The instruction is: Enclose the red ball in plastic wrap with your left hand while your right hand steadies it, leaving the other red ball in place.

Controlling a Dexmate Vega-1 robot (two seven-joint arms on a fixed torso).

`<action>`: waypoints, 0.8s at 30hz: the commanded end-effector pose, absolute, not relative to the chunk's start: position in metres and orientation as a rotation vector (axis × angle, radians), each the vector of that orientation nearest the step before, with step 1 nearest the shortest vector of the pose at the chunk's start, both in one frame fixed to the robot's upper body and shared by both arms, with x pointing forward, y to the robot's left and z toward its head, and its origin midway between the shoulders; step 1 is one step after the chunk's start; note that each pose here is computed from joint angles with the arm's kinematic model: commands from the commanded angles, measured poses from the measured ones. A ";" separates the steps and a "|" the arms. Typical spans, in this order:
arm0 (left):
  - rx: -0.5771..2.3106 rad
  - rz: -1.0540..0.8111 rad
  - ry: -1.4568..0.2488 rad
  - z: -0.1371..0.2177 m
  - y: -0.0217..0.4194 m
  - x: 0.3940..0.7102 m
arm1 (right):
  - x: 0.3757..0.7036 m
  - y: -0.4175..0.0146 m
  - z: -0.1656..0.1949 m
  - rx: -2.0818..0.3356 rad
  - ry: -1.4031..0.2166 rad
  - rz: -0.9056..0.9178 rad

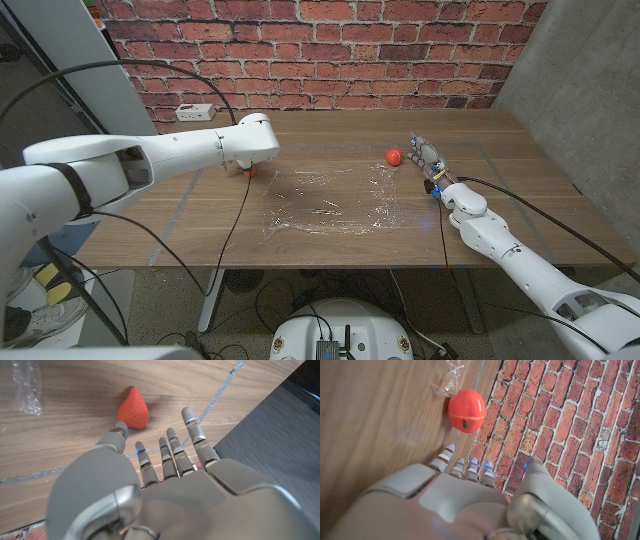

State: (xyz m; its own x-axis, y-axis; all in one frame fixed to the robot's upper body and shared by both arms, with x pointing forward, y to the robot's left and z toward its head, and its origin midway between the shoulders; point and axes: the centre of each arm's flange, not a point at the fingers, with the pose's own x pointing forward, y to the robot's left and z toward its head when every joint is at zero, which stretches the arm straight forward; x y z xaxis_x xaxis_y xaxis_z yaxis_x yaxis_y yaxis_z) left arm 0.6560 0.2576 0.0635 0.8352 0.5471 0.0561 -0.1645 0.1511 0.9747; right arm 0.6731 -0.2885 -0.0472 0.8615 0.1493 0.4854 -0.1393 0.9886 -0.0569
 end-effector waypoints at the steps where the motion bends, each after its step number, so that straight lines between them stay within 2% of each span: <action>1: 1.401 0.546 0.397 0.060 0.252 0.669 | 0.676 -0.290 -0.048 -0.014 -0.511 0.150; 13: 1.468 0.555 0.407 0.052 0.245 0.680 | 0.676 -0.291 -0.051 -0.025 -0.506 0.140; 24: 1.485 0.537 0.426 0.027 0.246 0.692 | 0.673 -0.294 -0.053 -0.042 -0.497 0.118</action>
State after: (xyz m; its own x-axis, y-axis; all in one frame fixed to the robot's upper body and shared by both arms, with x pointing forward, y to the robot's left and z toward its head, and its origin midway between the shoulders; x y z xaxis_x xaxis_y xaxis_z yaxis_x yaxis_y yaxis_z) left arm 0.6810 0.2480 0.0511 0.8139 0.5764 0.0726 -0.1071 0.0261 0.9939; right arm 0.6739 -0.2922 -0.0500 0.8652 0.1333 0.4834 -0.1229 0.9910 -0.0533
